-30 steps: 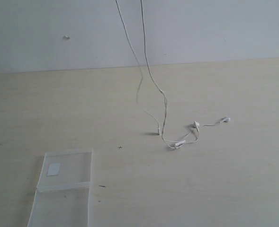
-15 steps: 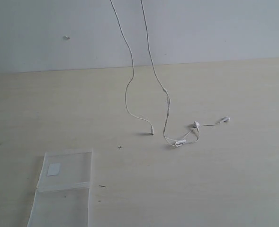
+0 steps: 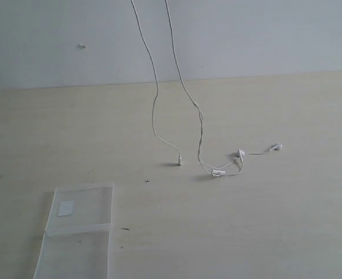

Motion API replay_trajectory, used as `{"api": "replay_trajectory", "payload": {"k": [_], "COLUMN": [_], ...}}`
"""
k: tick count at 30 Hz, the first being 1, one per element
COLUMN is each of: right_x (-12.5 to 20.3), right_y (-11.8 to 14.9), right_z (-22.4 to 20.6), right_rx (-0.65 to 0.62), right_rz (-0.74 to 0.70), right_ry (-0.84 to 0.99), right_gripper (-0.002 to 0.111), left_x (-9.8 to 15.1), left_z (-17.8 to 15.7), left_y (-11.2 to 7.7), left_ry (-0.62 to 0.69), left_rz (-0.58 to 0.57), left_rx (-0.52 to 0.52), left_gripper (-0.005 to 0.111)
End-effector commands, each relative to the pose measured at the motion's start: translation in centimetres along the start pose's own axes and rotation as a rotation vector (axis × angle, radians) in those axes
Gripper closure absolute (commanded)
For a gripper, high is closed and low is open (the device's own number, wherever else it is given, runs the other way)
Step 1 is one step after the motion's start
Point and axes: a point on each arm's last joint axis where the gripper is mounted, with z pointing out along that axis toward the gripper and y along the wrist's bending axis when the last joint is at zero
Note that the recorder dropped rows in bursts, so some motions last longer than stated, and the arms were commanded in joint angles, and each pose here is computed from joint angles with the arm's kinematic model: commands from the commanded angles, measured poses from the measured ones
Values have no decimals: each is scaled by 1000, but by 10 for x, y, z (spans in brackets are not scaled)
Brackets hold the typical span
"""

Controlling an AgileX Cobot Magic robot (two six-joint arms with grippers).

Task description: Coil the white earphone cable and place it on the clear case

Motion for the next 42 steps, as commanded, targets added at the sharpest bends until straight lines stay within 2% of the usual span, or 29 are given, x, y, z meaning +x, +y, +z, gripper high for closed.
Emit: {"api": "replay_trajectory", "payload": {"k": [1,5,7,9,16,21,24,26,27,30,31,33,42], "right_x": [-3,-1,0,0,-7,-13,-13,-15,-16,-18,-18,-18,-11], "right_y": [-8,-8,-8,-8,-17,-24,-26,-27,-27,-28,-27,-30,-46], "right_z": [-10,-12,-12,-12,-24,-42,-46,-48,-49,-50,-51,-57,-67], "right_rx": [18,16,14,16,53,54,51,51,51,45,37,41,45], "right_rz": [17,18,18,12,17,47,56,88,112,141,149,153,216], "right_ry": [-30,-12,-2,-1,-82,-157,-165,-182,-201,-227,-228,-234,-229], "right_gripper": [108,108,108,108,108,108,108,108,108,108,108,108,108], "left_x": [-11,-24,-32,-33,-46,-64,-76,-87,-91,-97,-98,-101,-104], "left_z": [-1,-4,-6,-6,-13,-18,-23,-25,-25,-21,-19,-16,-15], "left_y": [0,-1,-1,-1,-5,-12,-19,-27,-34,-50,-56,-60,-58], "left_ry": [-135,-278,-363,-376,-334,-244,-209,-182,-161,-120,-92,-64,-96], "left_rz": [40,-18,-127,-171,-169,-253,-214,-159,-95,-44,-33,-113,-142], "left_rx": [3,16,36,45,58,97,128,193,253,423,487,541,511], "left_gripper": [107,107,107,107,107,107,107,107,107,107,107,107,107]}}
